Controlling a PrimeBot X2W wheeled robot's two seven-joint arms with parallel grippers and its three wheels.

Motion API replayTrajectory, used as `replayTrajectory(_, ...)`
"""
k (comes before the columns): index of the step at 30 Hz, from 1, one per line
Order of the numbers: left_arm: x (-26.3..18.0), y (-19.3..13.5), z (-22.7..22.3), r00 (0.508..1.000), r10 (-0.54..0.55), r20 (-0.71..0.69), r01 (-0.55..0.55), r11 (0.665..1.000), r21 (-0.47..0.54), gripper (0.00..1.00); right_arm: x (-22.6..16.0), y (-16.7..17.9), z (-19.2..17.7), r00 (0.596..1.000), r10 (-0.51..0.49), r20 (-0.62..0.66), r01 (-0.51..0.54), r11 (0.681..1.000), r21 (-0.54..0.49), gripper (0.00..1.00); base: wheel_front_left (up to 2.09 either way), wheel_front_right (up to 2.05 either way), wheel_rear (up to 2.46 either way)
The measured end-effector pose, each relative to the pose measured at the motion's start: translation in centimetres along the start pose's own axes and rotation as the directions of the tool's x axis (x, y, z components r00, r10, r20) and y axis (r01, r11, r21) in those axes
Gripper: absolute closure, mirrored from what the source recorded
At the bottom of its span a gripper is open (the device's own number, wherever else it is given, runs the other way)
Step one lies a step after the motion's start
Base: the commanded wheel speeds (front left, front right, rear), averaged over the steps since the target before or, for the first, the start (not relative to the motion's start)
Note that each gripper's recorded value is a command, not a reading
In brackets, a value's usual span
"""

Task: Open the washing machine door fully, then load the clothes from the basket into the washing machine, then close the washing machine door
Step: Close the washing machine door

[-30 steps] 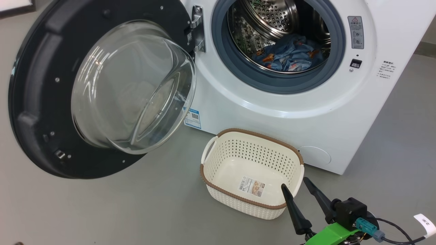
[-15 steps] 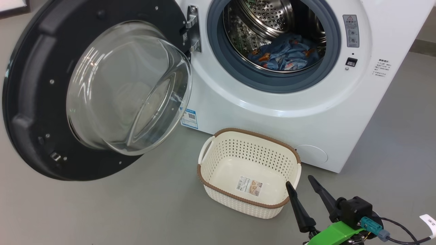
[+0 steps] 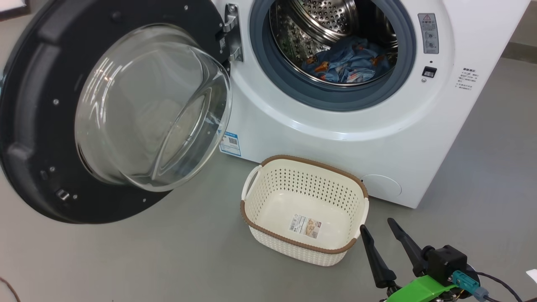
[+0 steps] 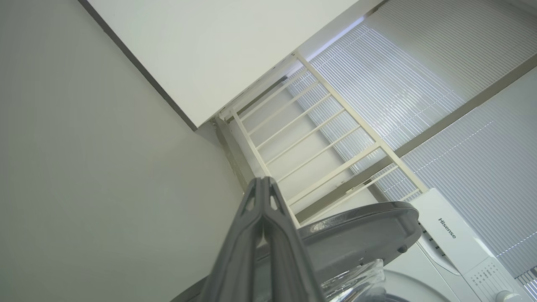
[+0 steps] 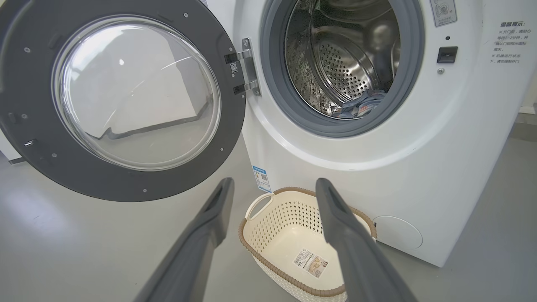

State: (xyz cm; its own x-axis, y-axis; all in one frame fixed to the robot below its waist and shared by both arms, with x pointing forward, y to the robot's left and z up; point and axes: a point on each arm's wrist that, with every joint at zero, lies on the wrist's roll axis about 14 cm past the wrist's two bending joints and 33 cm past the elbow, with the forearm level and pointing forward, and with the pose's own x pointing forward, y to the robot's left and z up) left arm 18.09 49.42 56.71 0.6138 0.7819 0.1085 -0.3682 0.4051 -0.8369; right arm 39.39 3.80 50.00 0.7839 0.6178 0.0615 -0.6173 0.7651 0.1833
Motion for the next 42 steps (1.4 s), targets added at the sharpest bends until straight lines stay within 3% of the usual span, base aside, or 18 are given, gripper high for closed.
replayTrajectory(7, 2.9, -0.7, 0.3, 0.997, -0.003, -0.080, -0.017, 0.969, -0.247, 1.00, -0.1, -0.7, -0.1, 1.000, -0.016, 0.001, 0.016, 1.000, -0.005, 0.00, 0.00, 0.00, 0.00)
replayTrajectory(12, 4.6, -1.3, -0.5, 0.988, -0.008, -0.157, -0.049, 0.933, -0.356, 1.00, -0.4, -1.9, -0.3, 0.999, -0.048, -0.008, 0.048, 0.999, -0.009, 0.00, 0.00, 0.00, 0.00)
replayTrajectory(23, 6.1, -0.6, -4.5, 0.950, 0.039, -0.310, -0.161, 0.911, -0.378, 1.00, -1.3, -4.4, -0.8, 0.993, -0.116, -0.030, 0.115, 0.993, -0.017, 0.00, 0.00, 0.00, 0.00)
replayTrajectory(42, 7.4, -2.6, -10.0, 0.897, -0.022, -0.441, -0.167, 0.908, -0.385, 1.00, -2.6, -6.8, -1.1, 0.981, -0.191, -0.043, 0.190, 0.982, -0.016, 0.00, 0.00, 0.00, 0.00)
